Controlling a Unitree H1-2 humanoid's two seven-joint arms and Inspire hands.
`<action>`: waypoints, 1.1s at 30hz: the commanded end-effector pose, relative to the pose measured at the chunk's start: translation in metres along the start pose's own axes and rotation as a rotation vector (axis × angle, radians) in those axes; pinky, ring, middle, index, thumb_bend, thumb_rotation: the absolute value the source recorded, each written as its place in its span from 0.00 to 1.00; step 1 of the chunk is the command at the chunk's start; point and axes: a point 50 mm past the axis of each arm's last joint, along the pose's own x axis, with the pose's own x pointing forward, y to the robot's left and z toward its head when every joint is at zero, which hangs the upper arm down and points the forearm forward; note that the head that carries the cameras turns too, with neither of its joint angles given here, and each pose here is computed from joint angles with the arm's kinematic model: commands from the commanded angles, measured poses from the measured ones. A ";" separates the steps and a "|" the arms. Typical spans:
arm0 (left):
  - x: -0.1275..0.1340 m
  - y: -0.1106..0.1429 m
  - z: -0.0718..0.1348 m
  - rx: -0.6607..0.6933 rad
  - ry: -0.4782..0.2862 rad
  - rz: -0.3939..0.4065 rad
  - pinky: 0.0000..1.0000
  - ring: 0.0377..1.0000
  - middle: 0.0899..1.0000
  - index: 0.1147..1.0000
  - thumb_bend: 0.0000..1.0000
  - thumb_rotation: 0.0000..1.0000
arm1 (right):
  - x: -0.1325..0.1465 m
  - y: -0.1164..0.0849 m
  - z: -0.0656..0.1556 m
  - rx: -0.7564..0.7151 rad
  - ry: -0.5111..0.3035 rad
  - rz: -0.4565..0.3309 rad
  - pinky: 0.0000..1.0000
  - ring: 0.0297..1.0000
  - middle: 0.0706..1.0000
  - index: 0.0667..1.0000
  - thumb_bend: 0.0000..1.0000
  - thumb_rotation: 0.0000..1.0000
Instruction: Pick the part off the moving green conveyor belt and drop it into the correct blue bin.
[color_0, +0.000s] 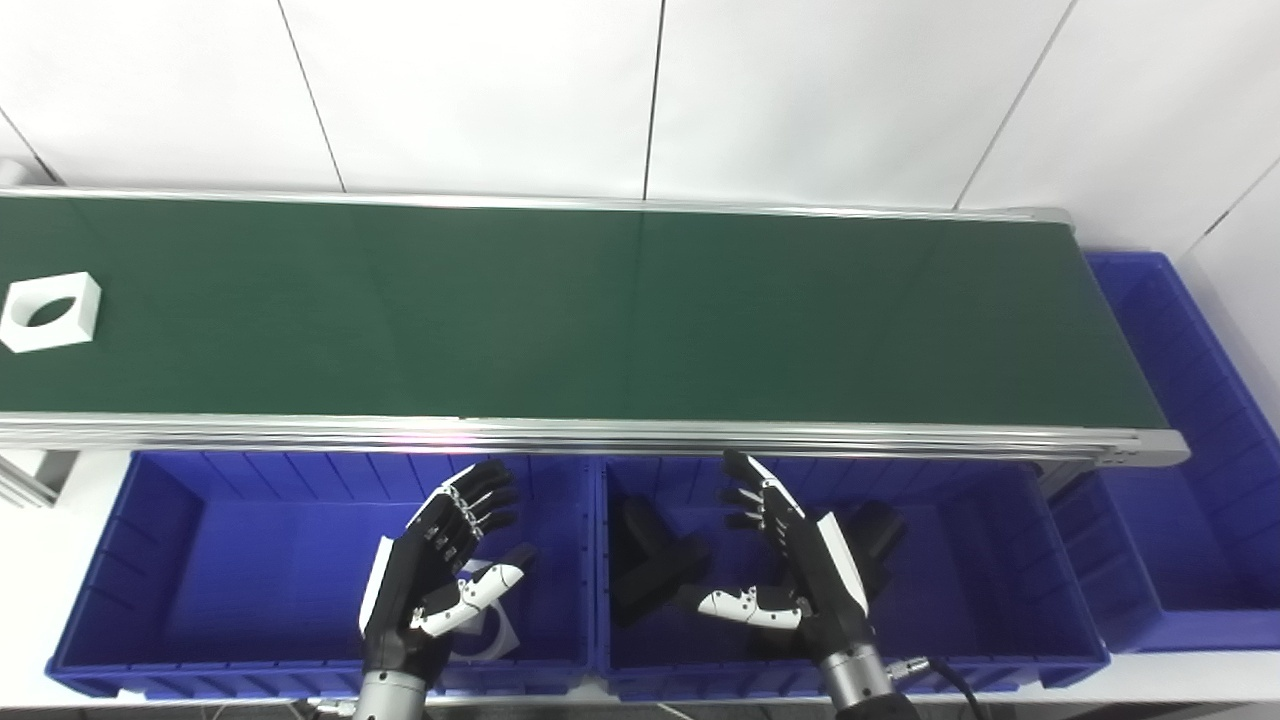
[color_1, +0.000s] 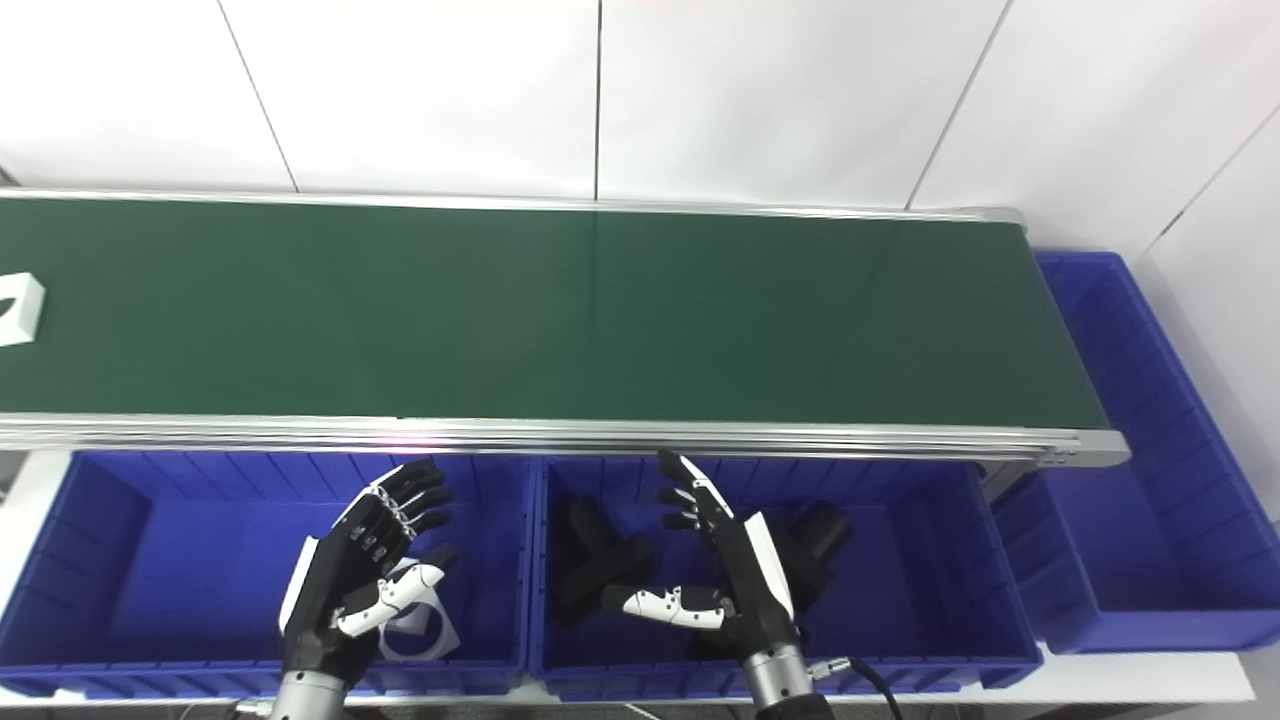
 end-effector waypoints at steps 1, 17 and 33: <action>0.002 -0.002 0.009 -0.004 -0.046 -0.007 0.73 0.74 0.76 0.74 0.59 0.00 | 0.007 -0.001 0.015 0.008 -0.099 -0.021 0.71 0.81 0.88 0.89 0.70 0.07; 0.000 0.001 0.005 0.004 -0.041 -0.031 0.73 0.75 0.76 0.75 0.67 0.00 | 0.002 0.003 0.011 0.053 -0.082 -0.074 0.70 0.79 0.86 0.87 0.69 0.05; 0.001 0.001 0.003 0.002 -0.039 -0.051 0.75 0.76 0.78 0.77 0.69 0.00 | 0.007 -0.001 0.016 0.026 -0.109 -0.087 0.69 0.79 0.84 0.86 0.69 0.04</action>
